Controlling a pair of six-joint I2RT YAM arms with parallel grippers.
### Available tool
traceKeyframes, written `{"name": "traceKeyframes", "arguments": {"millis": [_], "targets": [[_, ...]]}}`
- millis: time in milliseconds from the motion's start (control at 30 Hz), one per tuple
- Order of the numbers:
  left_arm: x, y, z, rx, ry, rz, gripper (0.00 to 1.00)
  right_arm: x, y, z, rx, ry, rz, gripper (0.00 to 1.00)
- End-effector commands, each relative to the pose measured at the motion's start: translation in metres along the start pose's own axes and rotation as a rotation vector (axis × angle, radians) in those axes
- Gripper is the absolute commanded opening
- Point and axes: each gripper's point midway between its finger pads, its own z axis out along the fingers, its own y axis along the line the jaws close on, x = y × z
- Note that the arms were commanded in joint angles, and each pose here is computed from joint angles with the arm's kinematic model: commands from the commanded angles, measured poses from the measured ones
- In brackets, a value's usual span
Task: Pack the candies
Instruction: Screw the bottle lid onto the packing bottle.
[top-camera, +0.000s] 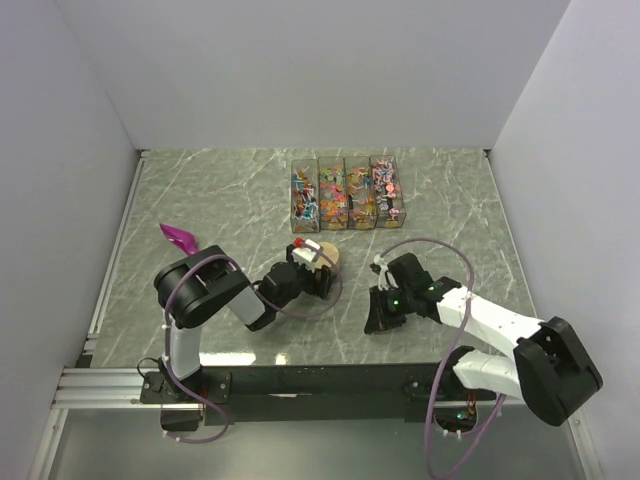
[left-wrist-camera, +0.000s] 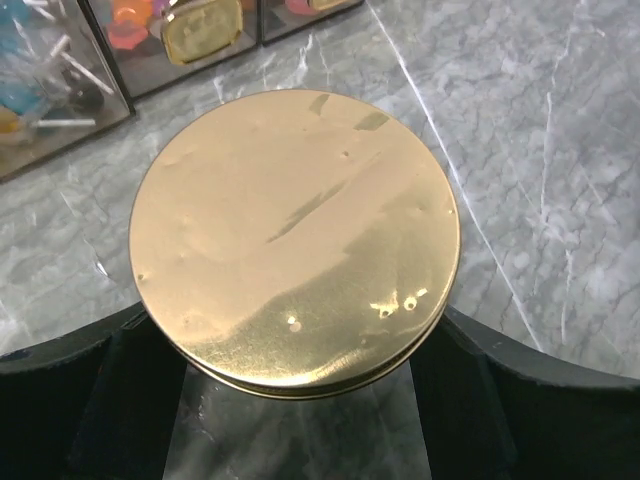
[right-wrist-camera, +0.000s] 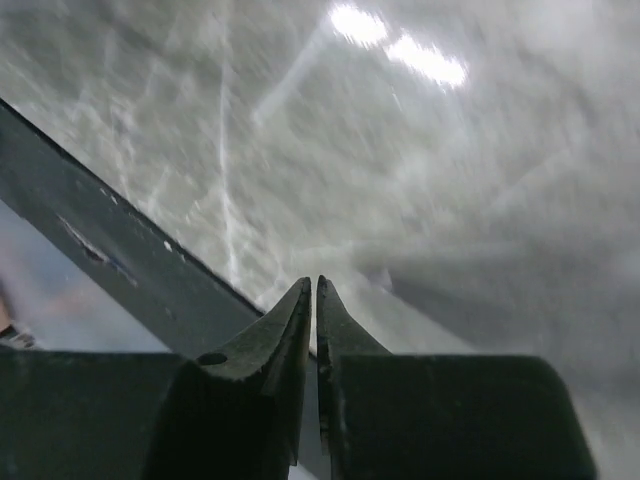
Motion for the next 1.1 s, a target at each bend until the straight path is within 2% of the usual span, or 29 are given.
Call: {"name": "traceKeyframes", "arguments": {"millis": [0,167,200,267,300,333,400,433,533,567,600,867,900,967,1000,1033,1067], "targets": [[-0.018,-0.01,0.006,-0.002,-0.066,0.001,0.27,-0.004,0.006,-0.019,0.009,-0.024,0.052,0.14],[-0.022,-0.015,0.0,0.018,-0.073,0.017,0.48,-0.037,0.003,-0.045,0.092,-0.2,0.031,0.19],[-0.022,-0.017,-0.001,0.023,-0.071,0.02,0.59,-0.04,0.002,-0.05,0.109,-0.219,0.03,0.2],[-0.023,-0.019,-0.004,0.029,-0.062,0.026,0.73,-0.053,0.007,-0.064,0.121,-0.292,0.019,0.24],[-0.021,-0.022,-0.006,0.036,-0.055,0.031,0.91,-0.055,0.002,-0.069,0.154,-0.315,0.026,0.26],[-0.024,-0.025,-0.008,0.043,-0.061,0.034,0.99,-0.062,0.005,-0.077,0.155,-0.357,0.021,0.34],[-0.028,-0.033,-0.017,0.056,-0.071,0.05,0.99,-0.068,0.001,-0.086,0.195,-0.403,0.029,0.43],[-0.029,-0.034,-0.02,0.056,-0.075,0.053,0.99,-0.072,0.004,-0.094,0.195,-0.44,0.025,0.53],[-0.034,-0.045,-0.032,0.081,-0.072,0.068,0.99,-0.079,0.005,-0.108,0.206,-0.511,0.019,0.74],[-0.028,-0.045,-0.037,0.08,-0.044,0.079,0.99,-0.081,0.005,-0.111,0.209,-0.528,0.02,0.77],[-0.037,-0.051,-0.042,0.09,-0.064,0.077,0.99,-0.082,0.005,-0.115,0.215,-0.544,0.024,0.82],[-0.058,-0.056,-0.079,0.066,-0.037,0.018,0.99,-0.096,0.005,-0.163,0.288,-0.732,0.02,0.99],[-0.077,-0.059,-0.087,0.067,-0.076,-0.004,0.99,-0.096,0.003,-0.169,0.302,-0.75,0.024,1.0],[-0.08,-0.051,-0.096,0.025,-0.05,-0.029,0.99,-0.099,0.007,-0.188,0.309,-0.819,0.023,1.0],[-0.107,-0.053,-0.104,0.023,-0.105,-0.06,0.99,-0.099,0.002,-0.196,0.339,-0.848,0.031,1.0],[-0.101,-0.046,-0.111,-0.008,-0.054,-0.053,0.99,-0.099,0.005,-0.208,0.335,-0.892,0.036,1.0],[-0.111,-0.039,-0.116,-0.045,-0.068,-0.073,1.0,-0.099,0.004,-0.214,0.342,-0.919,0.045,1.0]]}}
